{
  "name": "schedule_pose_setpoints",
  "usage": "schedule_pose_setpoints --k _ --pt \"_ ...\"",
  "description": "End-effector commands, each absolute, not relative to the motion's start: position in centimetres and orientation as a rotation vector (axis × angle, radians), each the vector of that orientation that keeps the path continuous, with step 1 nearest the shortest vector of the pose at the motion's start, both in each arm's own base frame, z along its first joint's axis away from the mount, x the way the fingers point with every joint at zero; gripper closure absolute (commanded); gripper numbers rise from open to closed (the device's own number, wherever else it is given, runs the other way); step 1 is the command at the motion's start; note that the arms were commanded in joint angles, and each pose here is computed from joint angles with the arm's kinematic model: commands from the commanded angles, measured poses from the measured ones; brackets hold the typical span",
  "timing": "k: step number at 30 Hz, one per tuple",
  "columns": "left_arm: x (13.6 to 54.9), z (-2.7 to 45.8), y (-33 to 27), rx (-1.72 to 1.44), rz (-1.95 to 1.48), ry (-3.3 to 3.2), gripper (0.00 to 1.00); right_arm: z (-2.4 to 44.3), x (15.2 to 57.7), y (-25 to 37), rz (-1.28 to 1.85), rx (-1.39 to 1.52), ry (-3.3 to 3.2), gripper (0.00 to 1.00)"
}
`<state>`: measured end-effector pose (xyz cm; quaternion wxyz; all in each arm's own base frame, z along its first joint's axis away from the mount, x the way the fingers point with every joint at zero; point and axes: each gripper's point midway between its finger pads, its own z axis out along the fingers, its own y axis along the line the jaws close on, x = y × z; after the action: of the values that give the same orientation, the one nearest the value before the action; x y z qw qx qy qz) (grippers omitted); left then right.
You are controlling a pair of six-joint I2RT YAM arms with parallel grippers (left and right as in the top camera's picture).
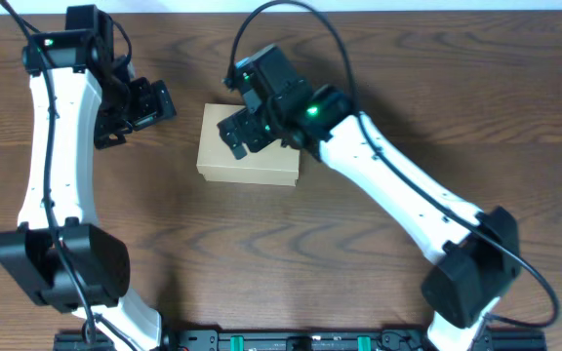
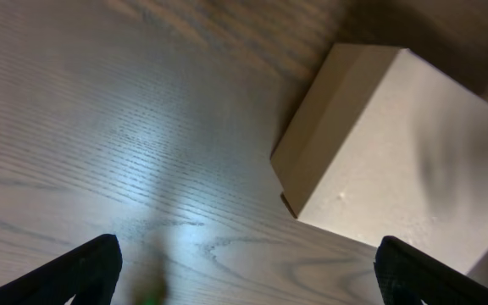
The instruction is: Pack container
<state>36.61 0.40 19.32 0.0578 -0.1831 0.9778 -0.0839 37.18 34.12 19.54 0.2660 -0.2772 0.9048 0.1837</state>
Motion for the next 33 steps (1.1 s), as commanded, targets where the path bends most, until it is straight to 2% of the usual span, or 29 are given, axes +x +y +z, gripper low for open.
schedule_pose_setpoints --k 1,9,14,26,33 --pt "36.2 22.9 0.6 -0.464 -0.254 2.871 0.05 23.8 37.5 32.0 0.51 -0.681 2.389 0.01" --pt "31.4 27.4 1.7 -0.412 -0.219 2.77 0.05 29.7 34.5 23.2 0.365 -0.756 2.287 0.01" --pt "27.3 28.4 1.2 -0.387 -0.214 2.694 0.05 31.6 30.5 18.1 0.319 -0.725 2.203 0.01" --pt "16.3 25.7 -2.4 -0.306 -0.362 2.431 0.05 29.2 18.2 11.2 0.362 -0.601 1.987 0.01" --pt "12.8 24.6 -3.0 -0.268 -0.364 2.28 0.05 28.6 16.2 10.2 0.394 -0.549 1.935 0.01"
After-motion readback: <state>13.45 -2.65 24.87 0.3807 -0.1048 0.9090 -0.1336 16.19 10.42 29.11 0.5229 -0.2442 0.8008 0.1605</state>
